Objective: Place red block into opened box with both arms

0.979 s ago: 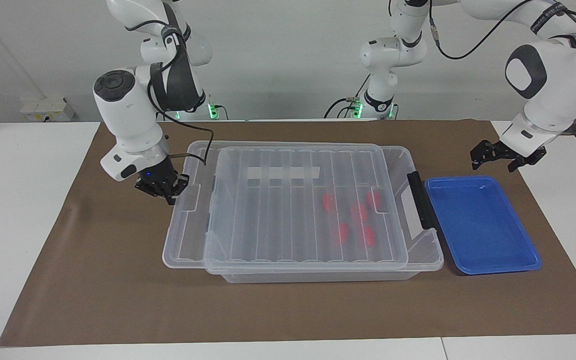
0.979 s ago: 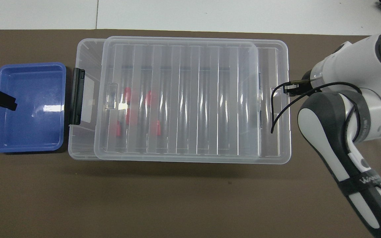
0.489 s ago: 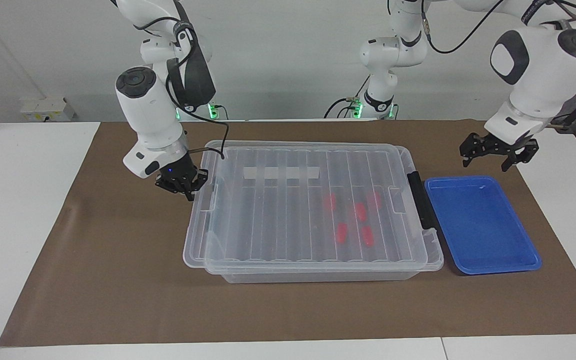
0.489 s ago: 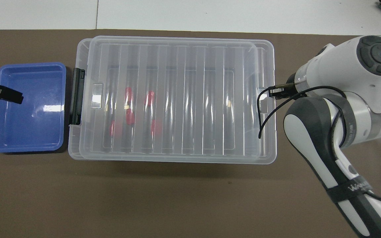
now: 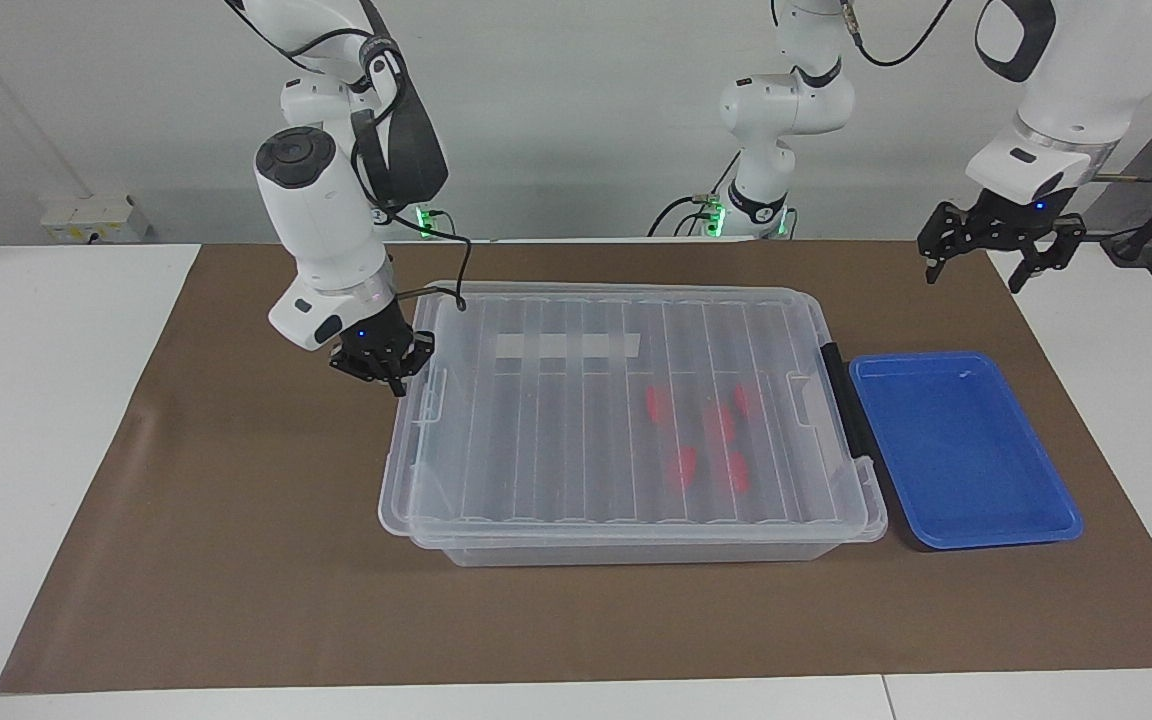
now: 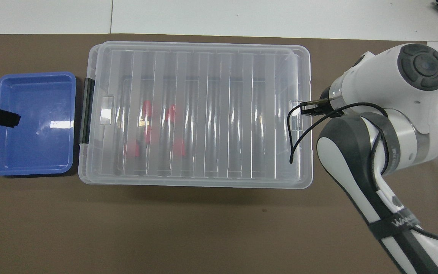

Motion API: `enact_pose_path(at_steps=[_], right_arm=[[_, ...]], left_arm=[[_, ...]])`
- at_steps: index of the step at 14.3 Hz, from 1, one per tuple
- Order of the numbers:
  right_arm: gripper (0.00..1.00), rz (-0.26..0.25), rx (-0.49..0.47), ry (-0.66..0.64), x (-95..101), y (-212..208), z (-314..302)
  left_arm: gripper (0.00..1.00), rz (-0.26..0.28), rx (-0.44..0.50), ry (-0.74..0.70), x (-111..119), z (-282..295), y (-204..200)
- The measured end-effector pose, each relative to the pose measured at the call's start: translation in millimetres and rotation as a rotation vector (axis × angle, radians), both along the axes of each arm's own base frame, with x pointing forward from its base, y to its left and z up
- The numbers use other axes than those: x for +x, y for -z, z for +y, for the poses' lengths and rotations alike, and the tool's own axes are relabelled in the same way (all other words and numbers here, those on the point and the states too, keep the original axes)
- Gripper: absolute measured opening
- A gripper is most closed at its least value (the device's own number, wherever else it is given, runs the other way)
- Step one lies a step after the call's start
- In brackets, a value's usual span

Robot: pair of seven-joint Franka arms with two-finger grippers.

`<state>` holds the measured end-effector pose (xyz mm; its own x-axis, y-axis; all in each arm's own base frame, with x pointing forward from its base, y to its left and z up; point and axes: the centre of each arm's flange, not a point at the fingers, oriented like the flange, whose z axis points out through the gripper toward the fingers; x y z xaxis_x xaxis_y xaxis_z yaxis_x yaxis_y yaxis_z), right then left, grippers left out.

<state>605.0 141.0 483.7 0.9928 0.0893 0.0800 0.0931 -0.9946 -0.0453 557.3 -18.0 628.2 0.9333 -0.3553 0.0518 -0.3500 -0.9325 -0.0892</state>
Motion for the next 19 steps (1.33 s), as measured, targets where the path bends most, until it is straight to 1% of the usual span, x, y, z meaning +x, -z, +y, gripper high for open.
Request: enact_pose_path(at_steps=[3, 6, 10, 12, 15, 19], right_arm=[[0.01, 0.0, 0.0, 0.0, 0.0, 0, 0], [0.01, 0.0, 0.0, 0.001, 0.1, 0, 0], [0.01, -0.005, 0.0, 0.015, 2.7, -3, -9], [0.01, -0.008, 0.0, 0.027, 4.7, -4, -16], [0.01, -0.016, 0.002, 0.042, 7.1, -2, -24], [0.01, -0.007, 0.001, 0.037, 5.7, 3, -21]], left_arm=[[1.0, -0.001, 0.0, 0.034, -4, -19, -3], [1.0, 0.004, 0.001, 0.043, -4, -24, -2], [1.0, 0.072, 0.005, 0.035, -6, -21, 8], [1.0, 0.084, 0.006, 0.042, -8, -25, 7], [1.0, 0.084, 0.006, 0.042, -10, -26, -1], [1.0, 0.106, 0.008, 0.041, -13, -26, 0]])
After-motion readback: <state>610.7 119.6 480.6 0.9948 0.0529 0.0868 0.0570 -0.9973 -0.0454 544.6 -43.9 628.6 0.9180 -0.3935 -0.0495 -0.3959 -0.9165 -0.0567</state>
